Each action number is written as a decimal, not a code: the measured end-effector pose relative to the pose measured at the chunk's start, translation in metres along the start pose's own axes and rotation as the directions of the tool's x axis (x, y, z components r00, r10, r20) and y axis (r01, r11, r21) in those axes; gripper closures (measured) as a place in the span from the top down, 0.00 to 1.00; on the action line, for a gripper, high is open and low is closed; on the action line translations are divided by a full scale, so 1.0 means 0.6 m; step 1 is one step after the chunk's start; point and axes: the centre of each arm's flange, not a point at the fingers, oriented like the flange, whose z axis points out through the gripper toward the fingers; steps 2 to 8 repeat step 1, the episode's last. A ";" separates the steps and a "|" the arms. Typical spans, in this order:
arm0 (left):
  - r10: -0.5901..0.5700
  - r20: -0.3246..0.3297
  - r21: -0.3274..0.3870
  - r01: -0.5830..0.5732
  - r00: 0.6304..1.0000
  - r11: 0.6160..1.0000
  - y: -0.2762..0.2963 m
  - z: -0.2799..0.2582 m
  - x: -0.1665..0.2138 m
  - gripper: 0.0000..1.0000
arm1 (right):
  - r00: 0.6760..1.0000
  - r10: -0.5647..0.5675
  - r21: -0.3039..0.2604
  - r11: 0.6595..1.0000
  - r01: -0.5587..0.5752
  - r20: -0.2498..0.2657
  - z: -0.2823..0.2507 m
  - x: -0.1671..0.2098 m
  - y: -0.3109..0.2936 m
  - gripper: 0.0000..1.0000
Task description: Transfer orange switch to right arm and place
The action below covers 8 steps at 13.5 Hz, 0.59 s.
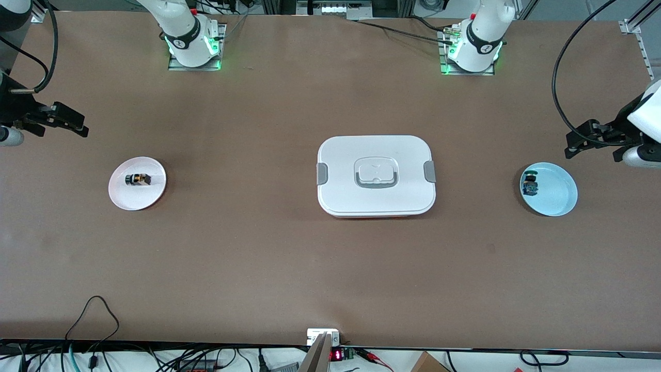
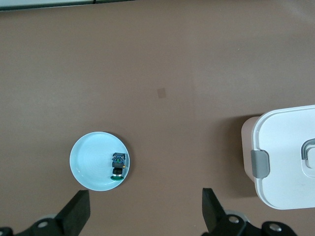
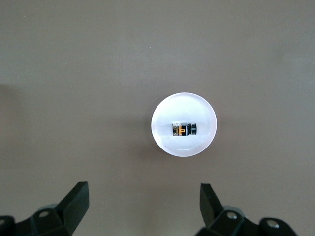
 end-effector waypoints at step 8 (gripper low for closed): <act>0.000 0.000 0.000 0.000 1.000 1.000 0.000 0.000 0.000 1.00 | 1.000 0.000 0.000 1.000 0.000 0.000 -0.001 0.000 0.000 1.00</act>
